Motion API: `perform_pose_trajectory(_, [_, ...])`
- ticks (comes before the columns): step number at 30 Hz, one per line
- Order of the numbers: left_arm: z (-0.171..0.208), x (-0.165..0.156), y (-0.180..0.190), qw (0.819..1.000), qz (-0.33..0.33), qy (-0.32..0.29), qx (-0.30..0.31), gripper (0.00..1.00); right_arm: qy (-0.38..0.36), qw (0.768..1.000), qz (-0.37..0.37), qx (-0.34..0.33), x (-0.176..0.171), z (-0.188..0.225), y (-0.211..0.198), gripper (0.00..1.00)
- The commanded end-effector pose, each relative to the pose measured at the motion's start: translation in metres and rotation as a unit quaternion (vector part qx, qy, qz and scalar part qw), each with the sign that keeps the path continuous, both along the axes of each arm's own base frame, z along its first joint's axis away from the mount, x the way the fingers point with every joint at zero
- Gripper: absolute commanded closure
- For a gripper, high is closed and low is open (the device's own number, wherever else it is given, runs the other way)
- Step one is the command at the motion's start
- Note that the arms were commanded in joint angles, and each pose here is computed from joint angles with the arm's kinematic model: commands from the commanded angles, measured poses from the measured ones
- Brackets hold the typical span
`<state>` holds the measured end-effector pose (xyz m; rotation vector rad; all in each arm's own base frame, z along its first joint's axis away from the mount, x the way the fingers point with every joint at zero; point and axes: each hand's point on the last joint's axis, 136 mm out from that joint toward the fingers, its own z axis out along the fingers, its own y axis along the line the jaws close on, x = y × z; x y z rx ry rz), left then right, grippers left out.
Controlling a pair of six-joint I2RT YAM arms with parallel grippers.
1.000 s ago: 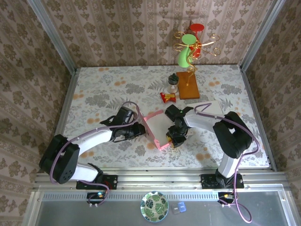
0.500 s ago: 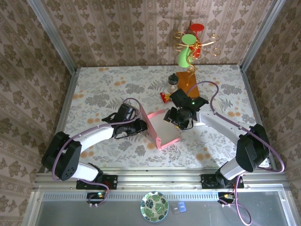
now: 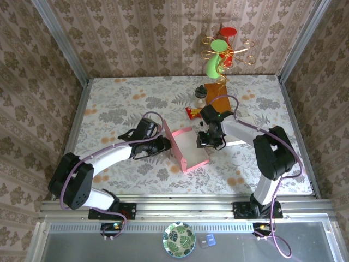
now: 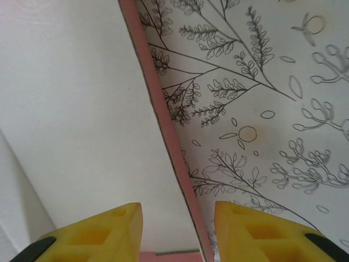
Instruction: Fold the paper box
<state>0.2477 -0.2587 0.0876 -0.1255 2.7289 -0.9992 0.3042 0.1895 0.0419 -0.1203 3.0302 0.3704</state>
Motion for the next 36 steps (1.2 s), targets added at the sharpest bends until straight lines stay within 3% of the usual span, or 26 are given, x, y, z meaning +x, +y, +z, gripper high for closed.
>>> perform_pose_trajectory(1, [0.007, 0.005, -0.001, 1.000, -0.007, -0.010, 0.004, 0.74, -0.006, 1.000, 0.017, 0.008, 0.010, -0.001, 0.009, 0.59])
perform_pose_trajectory(18, [0.013, 0.016, 0.010, 1.000, 0.006, -0.012, 0.003, 0.72, 0.000, 0.997, -0.068, 0.037, 0.007, -0.008, 0.021, 0.80])
perform_pose_trajectory(27, [0.018, 0.035, 0.014, 1.000, 0.016, -0.009, -0.008, 0.72, -0.006, 0.989, -0.149, 0.017, -0.001, 0.000, 0.019, 0.81])
perform_pose_trajectory(36, [0.018, 0.056, 0.006, 1.000, 0.009, -0.005, -0.016, 0.72, 0.010, 0.959, -0.281, 0.029, -0.021, 0.000, 0.019, 0.81])
